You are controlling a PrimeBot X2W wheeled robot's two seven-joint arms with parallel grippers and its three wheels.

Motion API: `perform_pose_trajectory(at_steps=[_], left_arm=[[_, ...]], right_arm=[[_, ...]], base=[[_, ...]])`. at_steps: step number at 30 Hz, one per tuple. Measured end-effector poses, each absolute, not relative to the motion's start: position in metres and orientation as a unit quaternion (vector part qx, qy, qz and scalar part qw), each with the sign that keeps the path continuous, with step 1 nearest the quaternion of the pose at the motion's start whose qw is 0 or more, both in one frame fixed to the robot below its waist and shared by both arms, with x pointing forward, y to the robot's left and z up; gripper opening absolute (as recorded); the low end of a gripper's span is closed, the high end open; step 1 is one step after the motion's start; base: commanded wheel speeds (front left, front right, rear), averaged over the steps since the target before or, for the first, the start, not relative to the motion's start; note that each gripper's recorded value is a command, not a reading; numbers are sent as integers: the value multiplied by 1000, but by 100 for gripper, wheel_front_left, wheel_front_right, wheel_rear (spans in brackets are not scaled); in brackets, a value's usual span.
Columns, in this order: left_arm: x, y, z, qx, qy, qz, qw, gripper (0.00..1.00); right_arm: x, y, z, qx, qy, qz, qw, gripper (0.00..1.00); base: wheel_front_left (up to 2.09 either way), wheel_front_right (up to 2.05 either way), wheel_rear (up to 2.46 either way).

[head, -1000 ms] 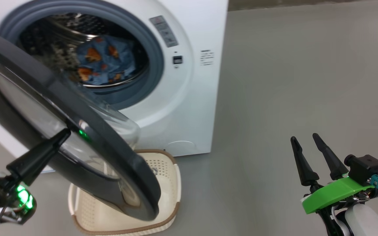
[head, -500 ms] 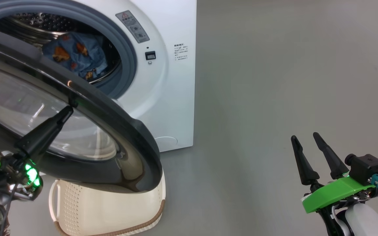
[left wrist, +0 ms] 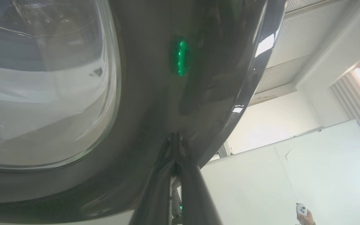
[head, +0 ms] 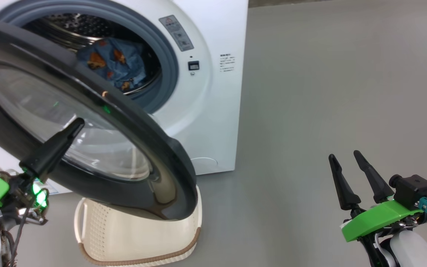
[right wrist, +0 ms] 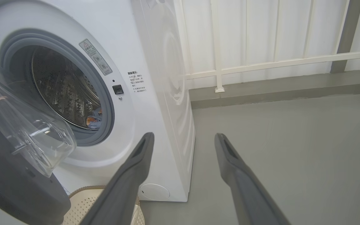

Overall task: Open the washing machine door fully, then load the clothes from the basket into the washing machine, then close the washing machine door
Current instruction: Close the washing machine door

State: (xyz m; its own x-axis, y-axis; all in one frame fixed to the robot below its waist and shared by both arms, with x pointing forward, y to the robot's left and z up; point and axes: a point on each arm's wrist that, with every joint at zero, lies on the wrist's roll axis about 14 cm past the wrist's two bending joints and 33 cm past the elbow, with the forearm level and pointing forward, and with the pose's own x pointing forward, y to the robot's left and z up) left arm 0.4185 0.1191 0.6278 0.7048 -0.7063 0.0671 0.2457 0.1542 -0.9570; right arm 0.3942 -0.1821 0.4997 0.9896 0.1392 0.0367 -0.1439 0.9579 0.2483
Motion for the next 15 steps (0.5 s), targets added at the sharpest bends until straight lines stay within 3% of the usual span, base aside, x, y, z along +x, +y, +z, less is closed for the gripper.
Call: perform_pose_trajectory(at_steps=[5,6,8,9,15], left_arm=[[415,143,635,-522,151,-296,786,0],[414,149,636,-507,134,-286,802,5],[413,162,638,-482,101,-266,829,49],[412,169,638,-468,87,-255,842,98],[406,197,625,-403,36,-182,896,100]], right_arm=[[398,-174,505,125,-15,86,988,100],[398,-172,506,124,-16,88,988,100],[400,-169,508,124,-19,93,988,100],[400,-167,509,123,-20,96,988,100],[403,-159,515,122,-26,110,986,100]], base=[[0,0,0],[0,0,0],[0,0,0],[0,0,0],[0,0,0]])
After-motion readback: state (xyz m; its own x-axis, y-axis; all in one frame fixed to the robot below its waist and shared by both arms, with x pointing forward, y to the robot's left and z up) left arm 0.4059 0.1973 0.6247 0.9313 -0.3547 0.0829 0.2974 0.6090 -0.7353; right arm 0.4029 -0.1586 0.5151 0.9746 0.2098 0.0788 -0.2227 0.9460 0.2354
